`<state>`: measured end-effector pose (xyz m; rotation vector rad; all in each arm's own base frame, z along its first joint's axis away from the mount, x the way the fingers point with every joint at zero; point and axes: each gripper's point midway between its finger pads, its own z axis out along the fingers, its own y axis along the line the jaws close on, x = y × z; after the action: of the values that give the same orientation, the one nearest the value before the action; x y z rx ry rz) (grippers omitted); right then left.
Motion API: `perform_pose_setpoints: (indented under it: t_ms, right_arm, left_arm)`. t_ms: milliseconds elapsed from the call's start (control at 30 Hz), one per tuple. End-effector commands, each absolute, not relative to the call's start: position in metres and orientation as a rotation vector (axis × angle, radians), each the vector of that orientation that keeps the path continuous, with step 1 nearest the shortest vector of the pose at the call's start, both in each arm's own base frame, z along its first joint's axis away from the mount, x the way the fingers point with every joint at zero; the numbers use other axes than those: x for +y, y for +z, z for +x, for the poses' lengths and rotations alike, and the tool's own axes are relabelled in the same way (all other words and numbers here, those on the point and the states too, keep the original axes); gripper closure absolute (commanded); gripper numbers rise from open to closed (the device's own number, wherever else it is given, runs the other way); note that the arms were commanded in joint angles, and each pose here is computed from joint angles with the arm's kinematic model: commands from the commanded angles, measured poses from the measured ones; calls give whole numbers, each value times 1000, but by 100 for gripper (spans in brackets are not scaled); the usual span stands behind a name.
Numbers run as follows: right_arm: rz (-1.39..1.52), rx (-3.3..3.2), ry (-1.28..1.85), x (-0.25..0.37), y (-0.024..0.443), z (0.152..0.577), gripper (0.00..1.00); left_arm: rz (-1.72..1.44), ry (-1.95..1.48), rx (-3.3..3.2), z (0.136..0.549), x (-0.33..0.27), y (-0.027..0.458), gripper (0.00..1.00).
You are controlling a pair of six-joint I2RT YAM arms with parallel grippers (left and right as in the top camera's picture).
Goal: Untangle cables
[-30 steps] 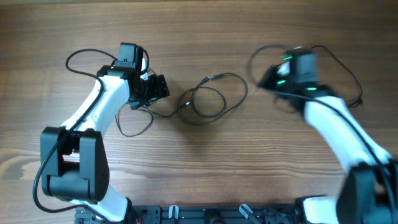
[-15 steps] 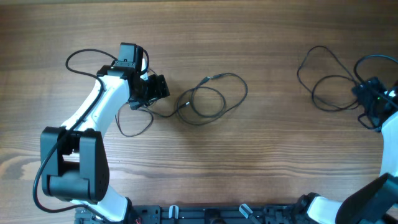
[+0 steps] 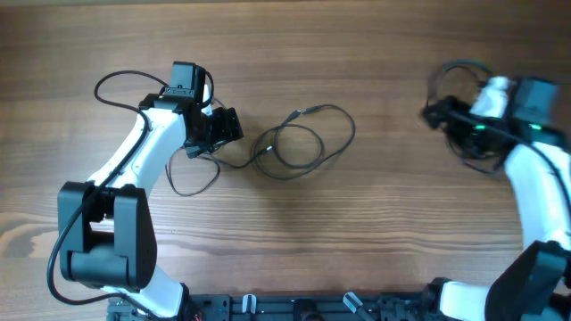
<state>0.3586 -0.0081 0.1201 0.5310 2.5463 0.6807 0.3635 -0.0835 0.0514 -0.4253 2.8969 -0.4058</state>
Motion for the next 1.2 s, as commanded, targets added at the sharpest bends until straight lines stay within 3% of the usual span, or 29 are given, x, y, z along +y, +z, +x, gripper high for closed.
perform_pose_setpoints:
  t_ms: [0,167,300,400,667,833,1000,1067,1167]
  right_arm:
    - [281,2691,829,75,106,342,10]
    - [352,2961,932,162,62,295,12]
    - [575,3074,936,194,30,278,32]
    - [528,3068,1037,225,21,280,39]
    - [665,2949,1041,234,21,307,68]
    - [727,2996,891,219,9,298,69]
    - [751,2967,880,219,9,304,84]
    - [755,2964,853,216,8,305,95]
    - [629,2945,877,219,11,310,96]
  left_arm:
    - [-418,-426,2897,362,-85,54,15]
    - [-418,-425,2901,361,-85,54,15]
    - [-418,-425,2901,361,-85,54,14]
    - [-418,-425,2901,361,-85,54,14]
    - [-421,-424,2908,359,-85,53,14]
    - [-420,-424,2908,359,-85,53,14]
    - [-420,-424,2908,359,-85,53,14]
    - [-420,-424,2908,359,-85,53,14]
    - [-421,-424,2908,359,-85,53,14]
